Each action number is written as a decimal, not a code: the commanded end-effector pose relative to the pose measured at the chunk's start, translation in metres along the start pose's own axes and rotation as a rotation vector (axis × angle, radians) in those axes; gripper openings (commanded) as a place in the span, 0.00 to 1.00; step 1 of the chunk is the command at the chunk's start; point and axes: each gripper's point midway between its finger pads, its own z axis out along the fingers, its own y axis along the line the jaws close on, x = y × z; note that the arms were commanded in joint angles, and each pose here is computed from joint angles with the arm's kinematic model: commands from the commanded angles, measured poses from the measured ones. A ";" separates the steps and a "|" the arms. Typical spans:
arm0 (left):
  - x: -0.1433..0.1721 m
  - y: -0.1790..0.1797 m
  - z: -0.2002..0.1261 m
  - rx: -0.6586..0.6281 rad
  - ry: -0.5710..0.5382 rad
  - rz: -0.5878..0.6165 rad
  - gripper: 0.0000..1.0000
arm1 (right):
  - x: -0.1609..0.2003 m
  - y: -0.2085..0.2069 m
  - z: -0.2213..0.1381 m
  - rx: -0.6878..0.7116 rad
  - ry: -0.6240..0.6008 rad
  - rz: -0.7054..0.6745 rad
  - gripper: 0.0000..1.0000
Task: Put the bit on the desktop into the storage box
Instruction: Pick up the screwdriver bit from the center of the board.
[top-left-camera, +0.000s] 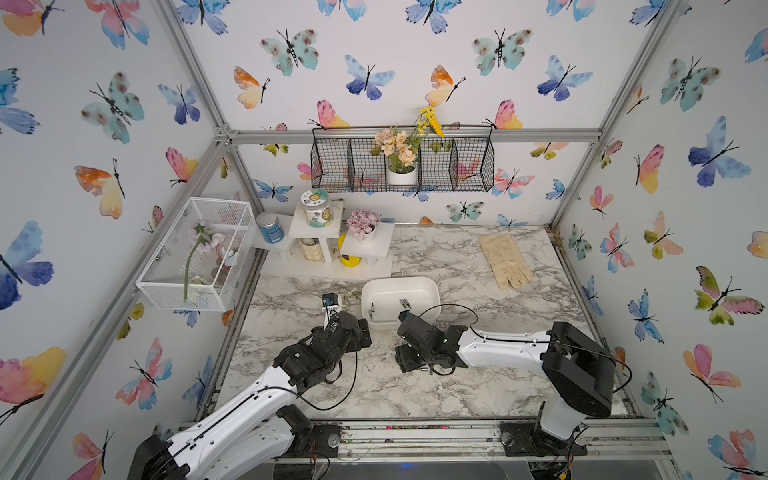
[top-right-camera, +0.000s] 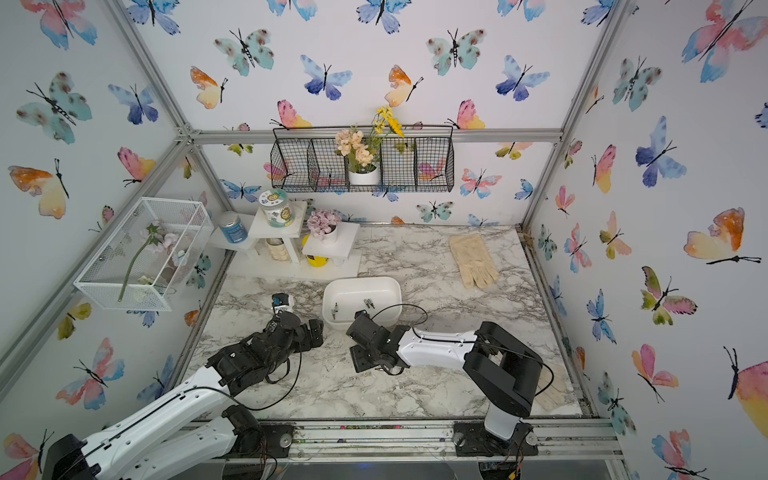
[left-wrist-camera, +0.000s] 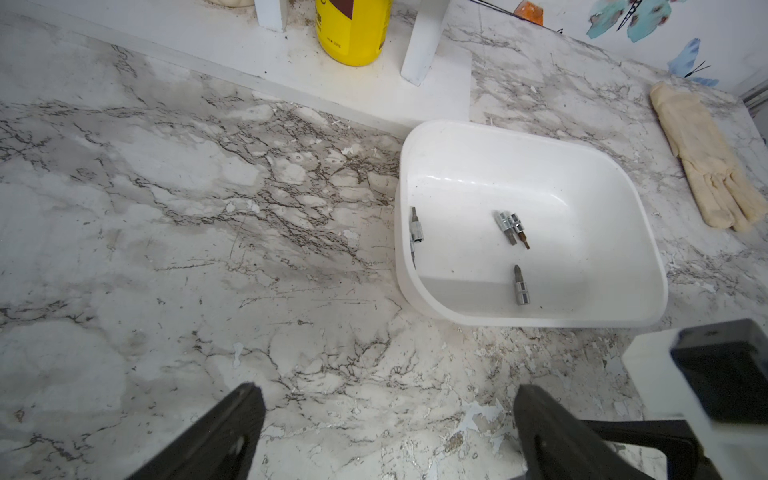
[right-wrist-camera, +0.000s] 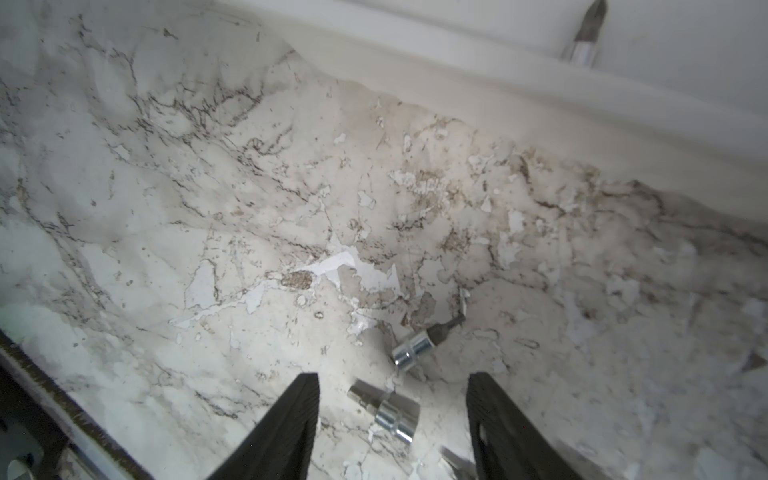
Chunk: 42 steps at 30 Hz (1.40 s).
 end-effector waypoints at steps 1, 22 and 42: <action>0.001 0.007 0.002 -0.032 -0.007 0.000 0.99 | -0.002 -0.003 0.003 0.042 0.002 0.005 0.59; 0.003 0.004 0.006 -0.026 0.006 0.002 0.99 | -0.001 -0.003 0.016 0.063 0.023 -0.023 0.47; 0.005 0.001 0.009 -0.021 0.013 0.003 0.99 | 0.000 -0.006 0.025 0.100 0.048 -0.048 0.34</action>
